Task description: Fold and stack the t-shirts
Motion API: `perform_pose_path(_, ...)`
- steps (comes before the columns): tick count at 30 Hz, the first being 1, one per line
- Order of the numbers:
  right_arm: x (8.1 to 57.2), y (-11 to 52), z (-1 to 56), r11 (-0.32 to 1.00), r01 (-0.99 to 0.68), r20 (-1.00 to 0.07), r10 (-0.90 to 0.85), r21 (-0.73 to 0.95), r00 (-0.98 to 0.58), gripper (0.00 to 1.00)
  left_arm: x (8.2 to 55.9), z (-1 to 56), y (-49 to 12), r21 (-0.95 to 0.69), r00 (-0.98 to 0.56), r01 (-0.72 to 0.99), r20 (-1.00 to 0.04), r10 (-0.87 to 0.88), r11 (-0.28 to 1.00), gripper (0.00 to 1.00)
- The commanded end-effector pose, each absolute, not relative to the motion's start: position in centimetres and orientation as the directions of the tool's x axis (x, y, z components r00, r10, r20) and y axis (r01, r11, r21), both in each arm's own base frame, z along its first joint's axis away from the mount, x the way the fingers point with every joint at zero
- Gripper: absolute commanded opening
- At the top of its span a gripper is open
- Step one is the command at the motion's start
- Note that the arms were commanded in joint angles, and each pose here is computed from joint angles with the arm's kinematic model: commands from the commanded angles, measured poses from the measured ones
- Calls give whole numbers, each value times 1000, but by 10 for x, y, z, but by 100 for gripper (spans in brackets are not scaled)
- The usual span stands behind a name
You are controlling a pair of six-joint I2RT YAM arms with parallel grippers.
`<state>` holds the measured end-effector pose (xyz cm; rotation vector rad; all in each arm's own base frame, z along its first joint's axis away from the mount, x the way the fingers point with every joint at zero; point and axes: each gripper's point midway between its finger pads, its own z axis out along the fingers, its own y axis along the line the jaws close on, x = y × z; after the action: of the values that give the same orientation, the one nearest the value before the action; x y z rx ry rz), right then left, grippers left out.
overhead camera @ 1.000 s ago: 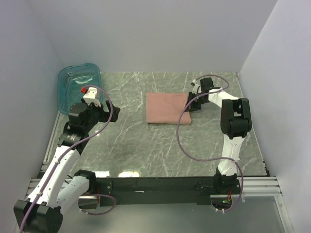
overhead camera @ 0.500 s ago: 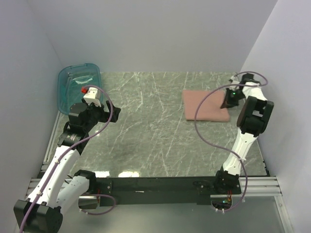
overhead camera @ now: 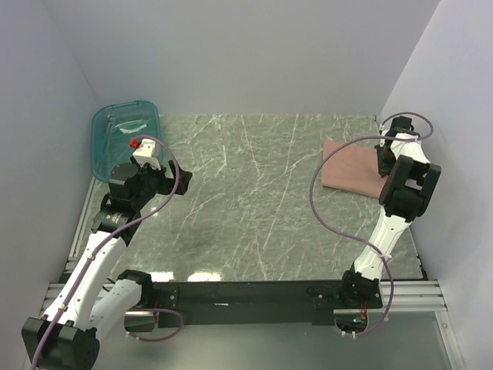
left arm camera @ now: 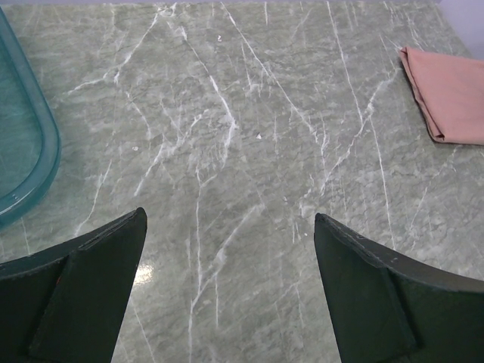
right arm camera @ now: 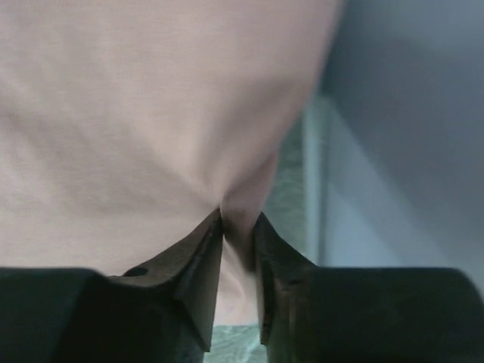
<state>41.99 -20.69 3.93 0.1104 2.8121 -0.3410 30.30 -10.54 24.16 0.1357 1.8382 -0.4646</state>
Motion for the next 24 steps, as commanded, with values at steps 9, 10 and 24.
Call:
perform_pose_path(9,412,-227,124,882,152,-441,-68,-446,-895,40,302,253,-106,-236,-283,336,-949,-142,912,98)
perform_pose_path(10,409,-224,135,878,158,-461,-78,-452,-884,40,302,253,-105,-236,-281,333,-949,-142,913,98)
perform_pose_path(24,344,-2,174,821,-552,-748,-273,146,-605,39,313,238,-99,-323,-359,273,-908,-215,906,99)
